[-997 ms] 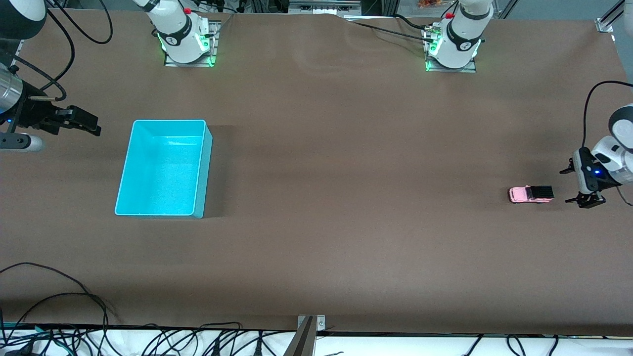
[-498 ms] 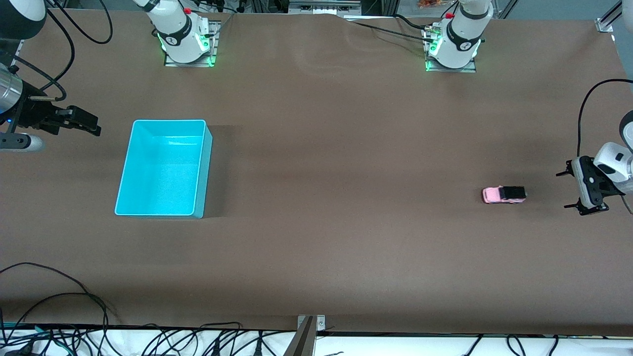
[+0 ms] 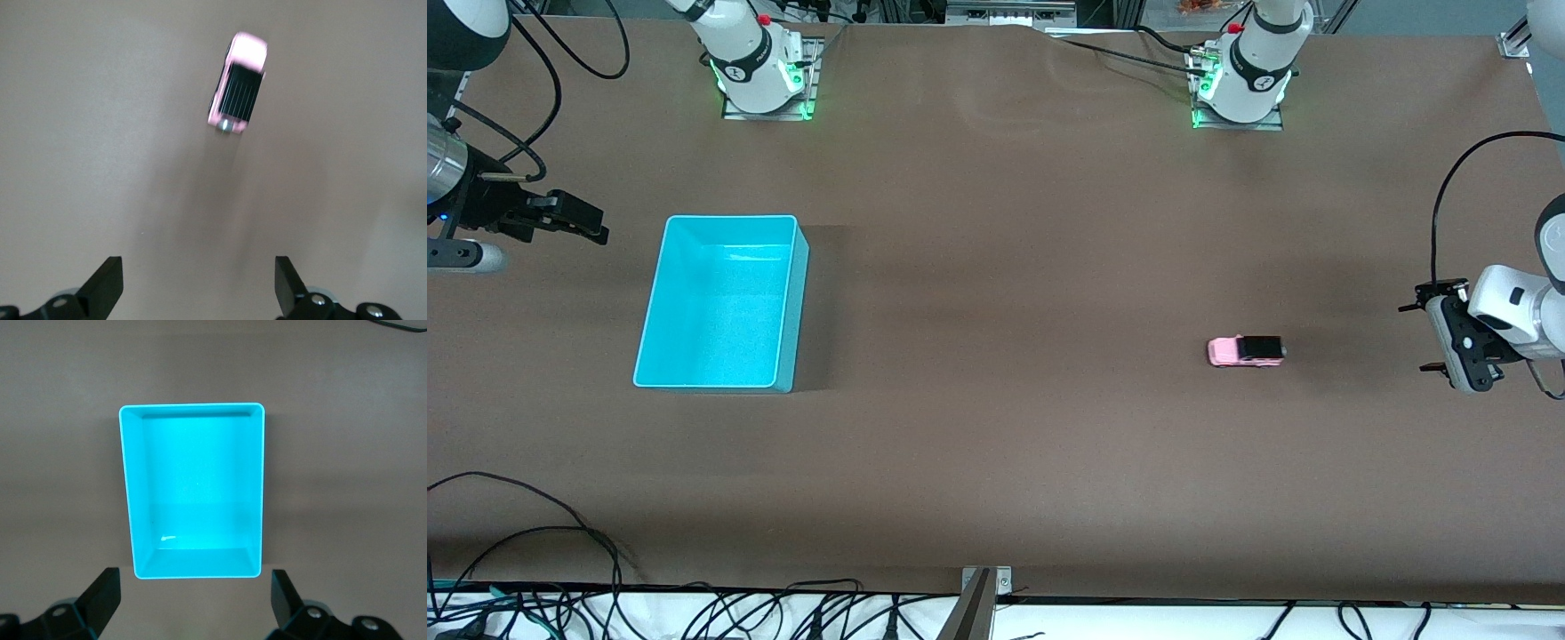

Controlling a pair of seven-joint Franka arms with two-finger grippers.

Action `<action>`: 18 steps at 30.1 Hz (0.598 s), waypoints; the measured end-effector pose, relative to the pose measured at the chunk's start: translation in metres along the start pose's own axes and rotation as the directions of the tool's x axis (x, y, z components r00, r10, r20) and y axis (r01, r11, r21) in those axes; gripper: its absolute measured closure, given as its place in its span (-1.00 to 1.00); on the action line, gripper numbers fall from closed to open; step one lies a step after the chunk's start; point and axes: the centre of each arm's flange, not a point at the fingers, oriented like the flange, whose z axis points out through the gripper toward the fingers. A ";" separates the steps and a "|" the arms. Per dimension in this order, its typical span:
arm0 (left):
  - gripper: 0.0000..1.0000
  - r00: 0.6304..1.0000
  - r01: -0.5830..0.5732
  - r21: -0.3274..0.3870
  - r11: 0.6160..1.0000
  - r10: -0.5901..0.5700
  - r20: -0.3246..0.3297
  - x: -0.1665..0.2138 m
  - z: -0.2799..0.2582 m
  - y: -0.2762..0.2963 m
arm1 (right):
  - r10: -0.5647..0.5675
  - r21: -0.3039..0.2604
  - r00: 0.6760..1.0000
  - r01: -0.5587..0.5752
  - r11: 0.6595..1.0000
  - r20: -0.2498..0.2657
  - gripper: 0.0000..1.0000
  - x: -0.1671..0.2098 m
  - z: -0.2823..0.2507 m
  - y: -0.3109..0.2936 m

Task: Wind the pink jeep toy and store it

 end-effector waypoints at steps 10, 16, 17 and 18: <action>-1.00 0.984 0.178 -0.014 0.984 -0.178 0.021 0.035 -0.026 0.020 | 0.000 0.000 1.000 0.000 1.000 0.000 -1.00 0.000 0.000 0.000; -1.00 0.940 0.341 -0.012 0.940 -0.340 0.037 0.052 -0.064 0.039 | 0.000 0.000 1.000 0.000 1.000 0.000 -1.00 0.000 0.000 0.000; -1.00 0.933 0.358 -0.009 0.934 -0.358 0.038 0.056 -0.068 0.042 | 0.000 0.000 1.000 0.000 1.000 0.000 -1.00 0.000 0.000 0.000; -1.00 0.926 0.376 -0.005 0.927 -0.375 0.038 0.061 -0.073 0.045 | 0.000 0.000 1.000 0.000 1.000 0.000 -1.00 0.000 0.000 0.000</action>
